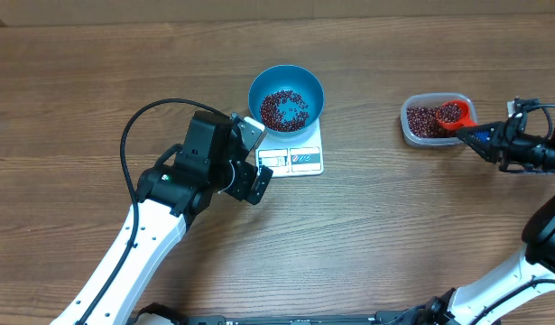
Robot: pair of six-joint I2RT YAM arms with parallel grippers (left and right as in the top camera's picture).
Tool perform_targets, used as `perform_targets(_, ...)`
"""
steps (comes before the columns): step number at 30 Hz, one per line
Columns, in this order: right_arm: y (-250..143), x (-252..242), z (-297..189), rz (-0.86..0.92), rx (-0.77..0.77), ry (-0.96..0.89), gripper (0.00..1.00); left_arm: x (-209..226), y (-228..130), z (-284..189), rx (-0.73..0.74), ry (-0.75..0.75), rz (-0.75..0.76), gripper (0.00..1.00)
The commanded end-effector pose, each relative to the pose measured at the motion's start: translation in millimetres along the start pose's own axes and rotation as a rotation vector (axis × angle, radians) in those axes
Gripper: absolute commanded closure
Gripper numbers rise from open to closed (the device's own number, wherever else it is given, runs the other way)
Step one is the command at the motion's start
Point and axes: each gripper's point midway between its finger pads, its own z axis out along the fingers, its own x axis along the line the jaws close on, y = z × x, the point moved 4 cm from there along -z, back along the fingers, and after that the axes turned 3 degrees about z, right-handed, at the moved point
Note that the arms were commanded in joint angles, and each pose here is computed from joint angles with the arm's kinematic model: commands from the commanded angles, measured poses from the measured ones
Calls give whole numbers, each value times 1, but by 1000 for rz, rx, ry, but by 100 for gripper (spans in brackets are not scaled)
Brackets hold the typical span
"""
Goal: Scoop item into bowl and weigh 150g on scale
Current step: 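Lift the filled scoop and carry it over the teal bowl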
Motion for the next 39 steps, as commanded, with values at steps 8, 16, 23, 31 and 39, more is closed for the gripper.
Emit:
perform_targets(8, 2, 6, -2, -30, -28, 64, 96, -1, -1, 3, 8, 0, -2, 0)
perform_targets(16, -6, 24, -4, -62, -36, 170, 96, -1, -1, 3, 8, 0, -2, 1)
perform_targets(23, -11, 28, -4, -64, -30, 186, 96, -1, -1, 3, 9, 1, -2, 0)
perform_targets(31, -13, 42, 13, -100, 1, 230, 96, -1, -1, 3, 8, 0, -2, 0)
perform_targets(39, -19, 66, 45, -151, 56, 310, 96, -1, -1, 3, 8, 0, -2, 0)
